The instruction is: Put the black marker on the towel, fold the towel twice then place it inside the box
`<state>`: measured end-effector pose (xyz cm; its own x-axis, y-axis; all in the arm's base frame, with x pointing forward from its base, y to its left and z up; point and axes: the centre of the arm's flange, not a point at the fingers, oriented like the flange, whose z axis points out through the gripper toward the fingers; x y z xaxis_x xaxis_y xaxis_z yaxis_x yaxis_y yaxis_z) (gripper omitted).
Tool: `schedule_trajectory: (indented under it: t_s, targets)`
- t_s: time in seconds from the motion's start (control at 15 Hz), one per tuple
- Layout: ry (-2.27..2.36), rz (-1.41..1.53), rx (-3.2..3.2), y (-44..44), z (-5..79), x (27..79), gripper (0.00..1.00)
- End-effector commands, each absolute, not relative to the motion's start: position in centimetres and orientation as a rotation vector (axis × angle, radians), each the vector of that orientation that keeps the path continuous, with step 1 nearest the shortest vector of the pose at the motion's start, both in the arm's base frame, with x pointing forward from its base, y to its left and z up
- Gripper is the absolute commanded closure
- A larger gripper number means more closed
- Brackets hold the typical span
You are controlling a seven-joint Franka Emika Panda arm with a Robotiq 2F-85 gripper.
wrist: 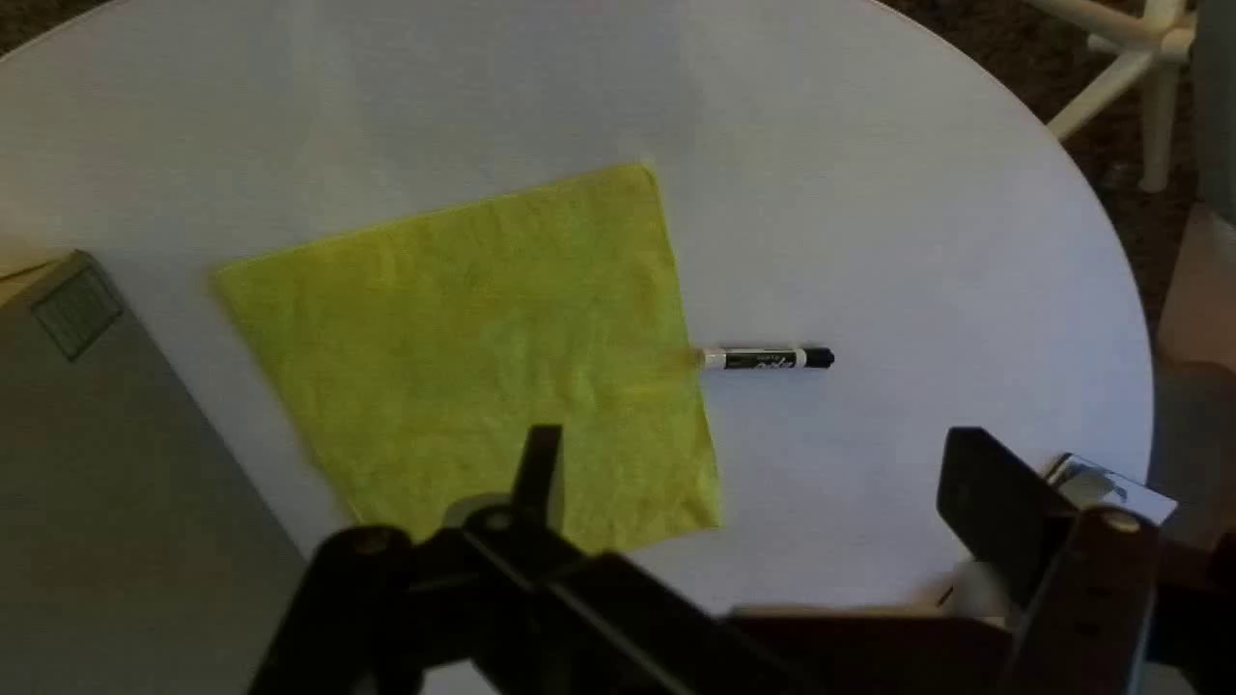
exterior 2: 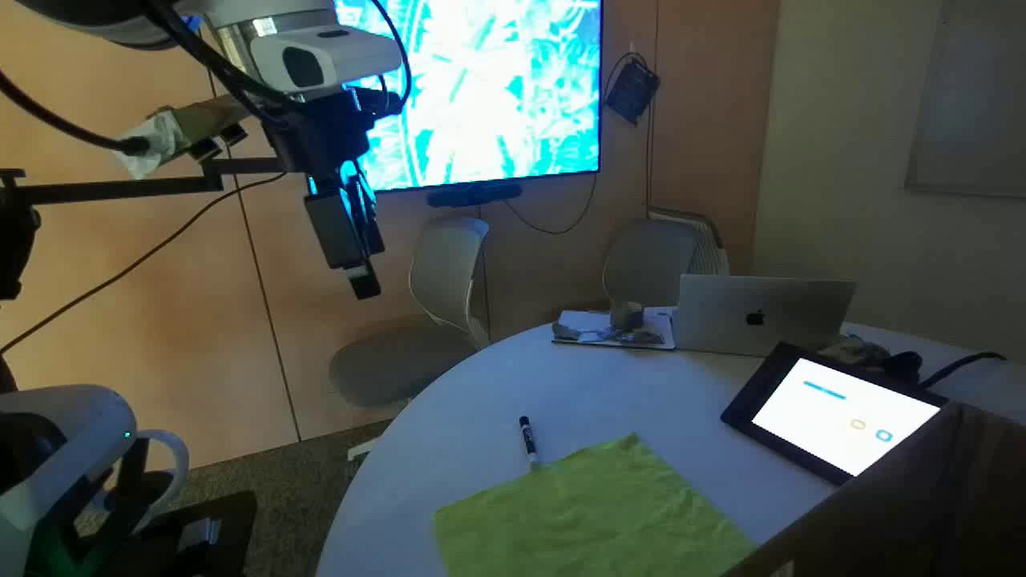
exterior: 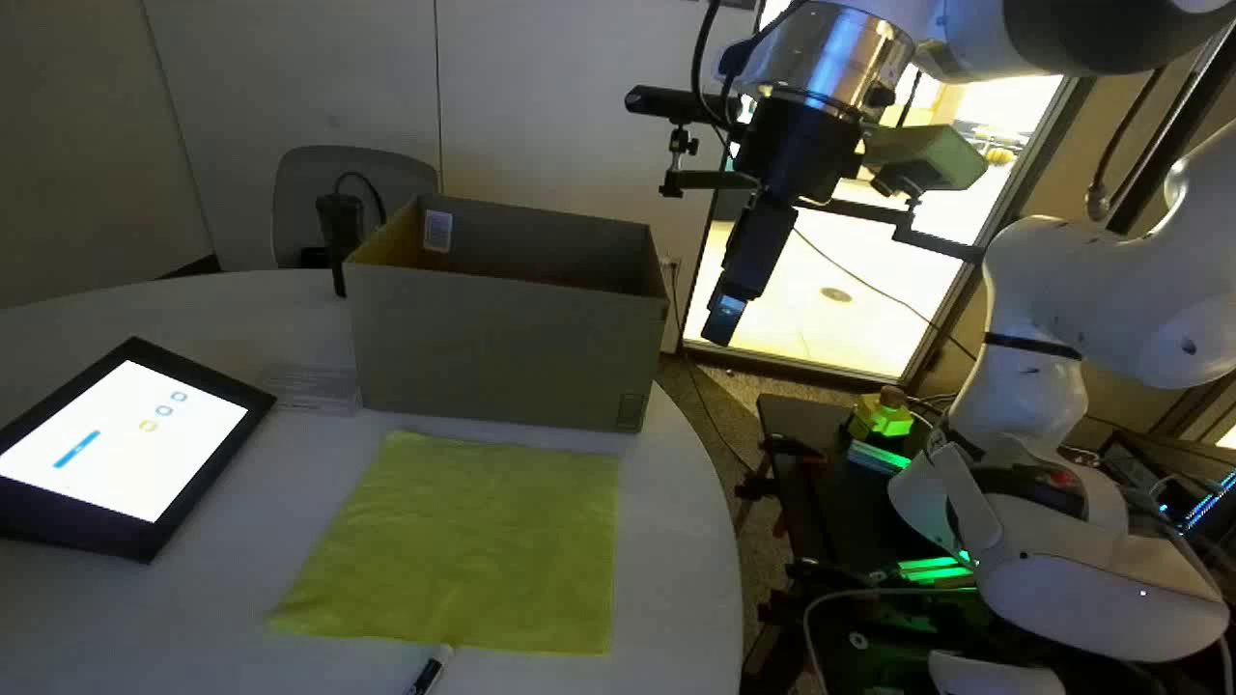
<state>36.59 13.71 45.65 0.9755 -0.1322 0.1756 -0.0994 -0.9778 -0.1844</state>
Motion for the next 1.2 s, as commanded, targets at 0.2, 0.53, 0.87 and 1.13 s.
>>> schedule_trajectory:
  t_s: [0.2,0.53,0.87,1.13]
  targets:
    - [0.173,-0.289,-2.945,13.7,46.0,36.6,0.0]
    - [0.146,-0.284,-2.94,14.4,44.9,37.9,0.0]
    - [0.045,-0.33,-2.964,18.0,39.5,42.1,0.0]
    - [-0.14,-0.339,-2.979,22.8,33.7,44.9,0.0]
